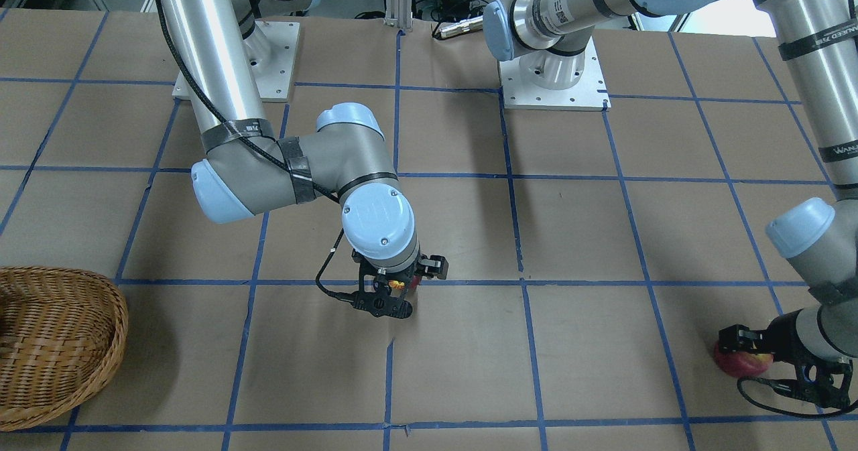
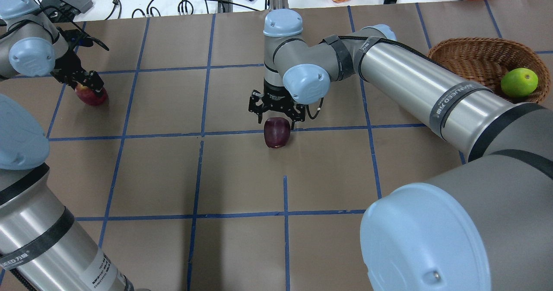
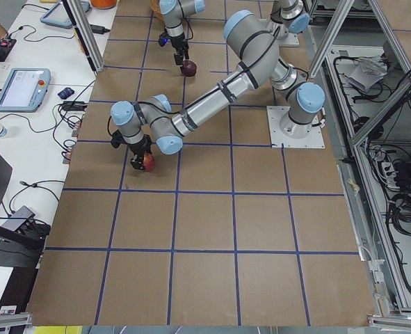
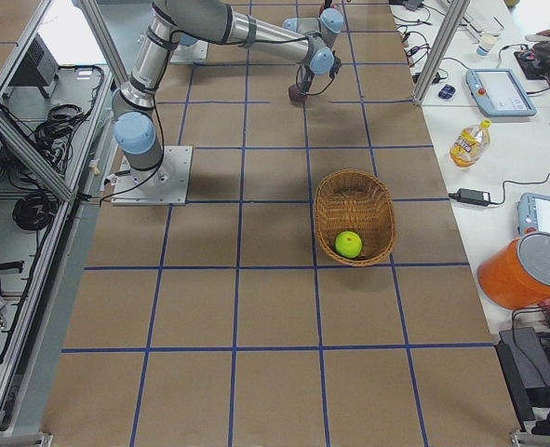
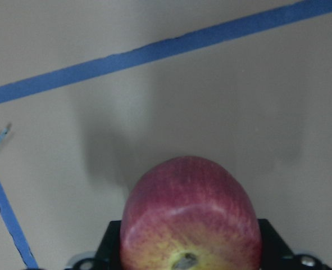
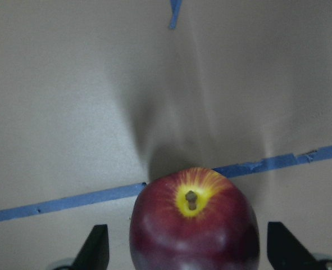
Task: Put all apples into basket
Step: 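Carry dark apple into basket with right while left carries red apple center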
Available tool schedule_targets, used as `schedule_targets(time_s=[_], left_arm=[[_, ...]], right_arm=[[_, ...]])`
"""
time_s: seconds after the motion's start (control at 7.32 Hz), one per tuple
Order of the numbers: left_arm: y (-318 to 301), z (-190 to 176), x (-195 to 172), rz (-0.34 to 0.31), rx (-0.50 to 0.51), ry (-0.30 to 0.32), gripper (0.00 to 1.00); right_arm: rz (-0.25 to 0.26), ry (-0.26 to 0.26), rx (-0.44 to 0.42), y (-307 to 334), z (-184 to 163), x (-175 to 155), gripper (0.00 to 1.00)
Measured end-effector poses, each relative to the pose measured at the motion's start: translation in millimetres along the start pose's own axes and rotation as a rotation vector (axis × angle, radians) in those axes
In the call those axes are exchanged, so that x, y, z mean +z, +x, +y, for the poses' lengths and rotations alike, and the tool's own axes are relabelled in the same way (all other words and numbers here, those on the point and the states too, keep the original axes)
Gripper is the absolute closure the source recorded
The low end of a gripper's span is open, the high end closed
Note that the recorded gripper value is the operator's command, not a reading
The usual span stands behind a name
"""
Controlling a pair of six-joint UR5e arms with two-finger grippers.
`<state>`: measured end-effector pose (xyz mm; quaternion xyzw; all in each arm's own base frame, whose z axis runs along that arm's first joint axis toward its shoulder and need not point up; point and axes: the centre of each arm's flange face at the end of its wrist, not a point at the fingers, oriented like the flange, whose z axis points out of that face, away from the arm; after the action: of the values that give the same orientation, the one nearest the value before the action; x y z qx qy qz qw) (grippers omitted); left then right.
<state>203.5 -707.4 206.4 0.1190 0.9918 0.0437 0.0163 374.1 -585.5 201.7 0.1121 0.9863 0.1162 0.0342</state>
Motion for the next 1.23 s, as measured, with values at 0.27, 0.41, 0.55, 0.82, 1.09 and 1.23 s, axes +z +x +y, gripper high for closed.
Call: schedule_targets(time_s=[0.27, 0.41, 0.55, 0.82, 1.09, 1.23], left_arm=[[36, 1, -28, 0.060, -0.030, -0.016, 0.59], [65, 2, -43, 0.083, -0.053, -0.025, 0.59], [99, 3, -58, 0.097, -0.094, -0.027, 0.59], [166, 10, -77, 0.135, -0.191, -0.019, 0.59], [236, 8, -81, 0.163, -0.303, -0.026, 0.56], [286, 1, -78, 0.154, -0.319, -0.024, 0.56]], right_arm=[[0.008, -0.018, 0.025, -1, -4, 14, 0.78], [0.008, -0.021, 0.037, -1, -4, 15, 1.00], [0.008, -0.016, 0.041, 0, -4, 13, 1.00], [0.007, 0.028, 0.047, 11, -1, -23, 1.00], [0.013, 0.066, 0.090, 68, -11, -95, 1.00], [0.021, 0.080, 0.097, 119, -25, -133, 1.00]])
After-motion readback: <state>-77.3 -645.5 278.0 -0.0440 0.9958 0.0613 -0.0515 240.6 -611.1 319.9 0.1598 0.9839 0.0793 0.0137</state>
